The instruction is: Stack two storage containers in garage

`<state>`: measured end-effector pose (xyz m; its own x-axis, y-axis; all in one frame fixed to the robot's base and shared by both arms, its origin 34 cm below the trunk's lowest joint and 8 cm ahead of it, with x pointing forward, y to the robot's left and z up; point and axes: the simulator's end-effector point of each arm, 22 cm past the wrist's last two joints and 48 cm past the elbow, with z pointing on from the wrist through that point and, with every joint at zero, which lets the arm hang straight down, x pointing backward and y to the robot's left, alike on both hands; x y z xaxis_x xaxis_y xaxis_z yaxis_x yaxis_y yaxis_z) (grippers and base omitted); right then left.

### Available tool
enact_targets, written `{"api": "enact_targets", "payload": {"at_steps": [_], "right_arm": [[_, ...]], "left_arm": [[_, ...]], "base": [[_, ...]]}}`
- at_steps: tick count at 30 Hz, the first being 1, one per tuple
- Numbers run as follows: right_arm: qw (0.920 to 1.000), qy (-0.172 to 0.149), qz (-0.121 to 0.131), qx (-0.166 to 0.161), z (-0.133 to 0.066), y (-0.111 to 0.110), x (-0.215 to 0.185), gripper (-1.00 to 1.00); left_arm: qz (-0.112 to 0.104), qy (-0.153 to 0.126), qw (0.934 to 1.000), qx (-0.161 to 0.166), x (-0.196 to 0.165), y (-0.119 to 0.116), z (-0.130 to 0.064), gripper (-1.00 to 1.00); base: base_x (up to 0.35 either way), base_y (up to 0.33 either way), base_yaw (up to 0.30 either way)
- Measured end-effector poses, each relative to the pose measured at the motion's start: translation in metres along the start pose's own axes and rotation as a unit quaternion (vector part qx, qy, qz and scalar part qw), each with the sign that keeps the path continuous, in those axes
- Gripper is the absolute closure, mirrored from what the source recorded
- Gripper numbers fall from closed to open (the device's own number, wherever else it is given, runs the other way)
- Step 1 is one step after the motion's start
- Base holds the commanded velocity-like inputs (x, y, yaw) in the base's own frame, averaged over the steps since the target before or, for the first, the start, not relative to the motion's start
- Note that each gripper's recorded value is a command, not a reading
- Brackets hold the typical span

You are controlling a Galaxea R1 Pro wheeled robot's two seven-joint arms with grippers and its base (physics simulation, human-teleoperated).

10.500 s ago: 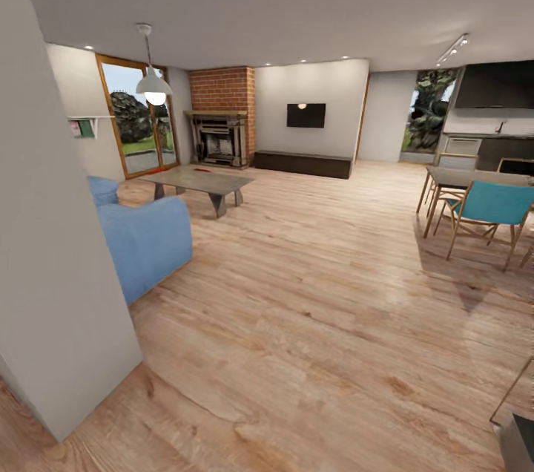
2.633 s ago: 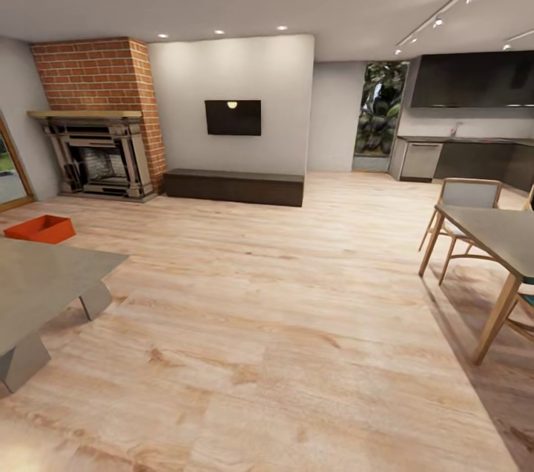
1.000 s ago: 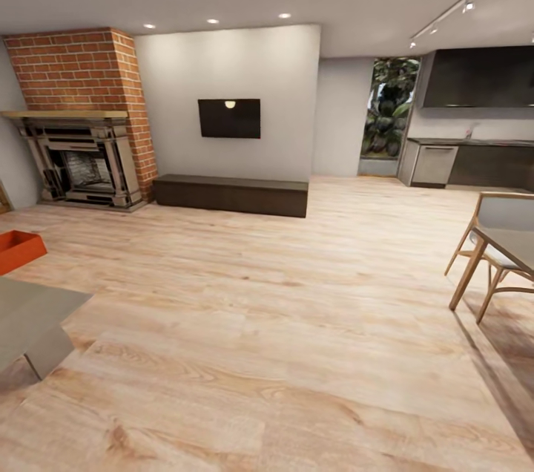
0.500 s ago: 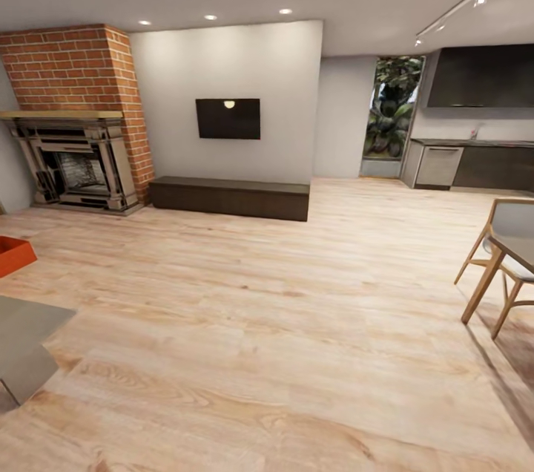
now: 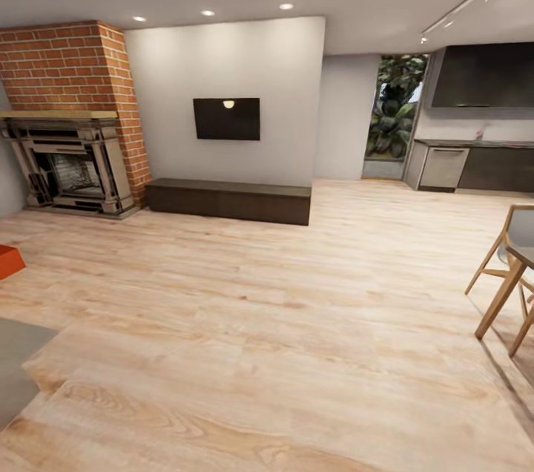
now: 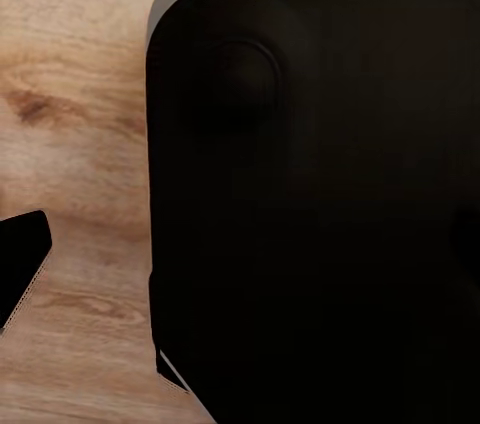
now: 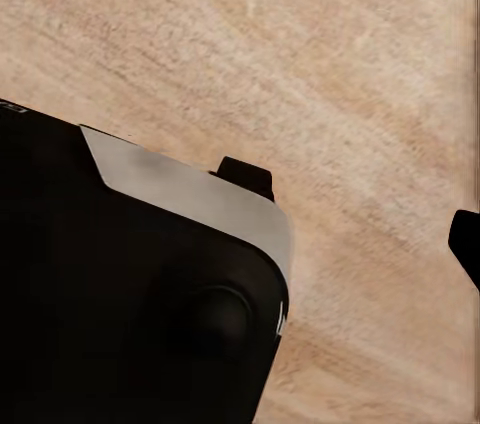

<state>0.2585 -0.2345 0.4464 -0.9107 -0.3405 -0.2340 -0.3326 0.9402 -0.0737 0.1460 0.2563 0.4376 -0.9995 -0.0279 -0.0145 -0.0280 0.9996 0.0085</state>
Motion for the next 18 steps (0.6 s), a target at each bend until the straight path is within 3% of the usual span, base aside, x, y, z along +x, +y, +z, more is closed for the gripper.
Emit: {"api": "enact_targets", "payload": {"at_steps": [5, 18], "right_arm": [[1.0, 0.0, 0.0, 0.0, 0.0, 0.0, -0.0002, -1.0], [1.0, -0.001, -0.001, 0.0, 0.0, -0.0007, -0.0001, -1.0]], "left_arm": [[0.0, 0.0, 1.0, 0.0, 0.0002, -0.0003, 0.0, -1.0], [0.0, 0.0, 1.0, 0.0, 0.0002, -0.0002, 0.0, -1.0]], "base": [[0.322, 0.0, 0.073], [0.322, 0.0, 0.261]]}}
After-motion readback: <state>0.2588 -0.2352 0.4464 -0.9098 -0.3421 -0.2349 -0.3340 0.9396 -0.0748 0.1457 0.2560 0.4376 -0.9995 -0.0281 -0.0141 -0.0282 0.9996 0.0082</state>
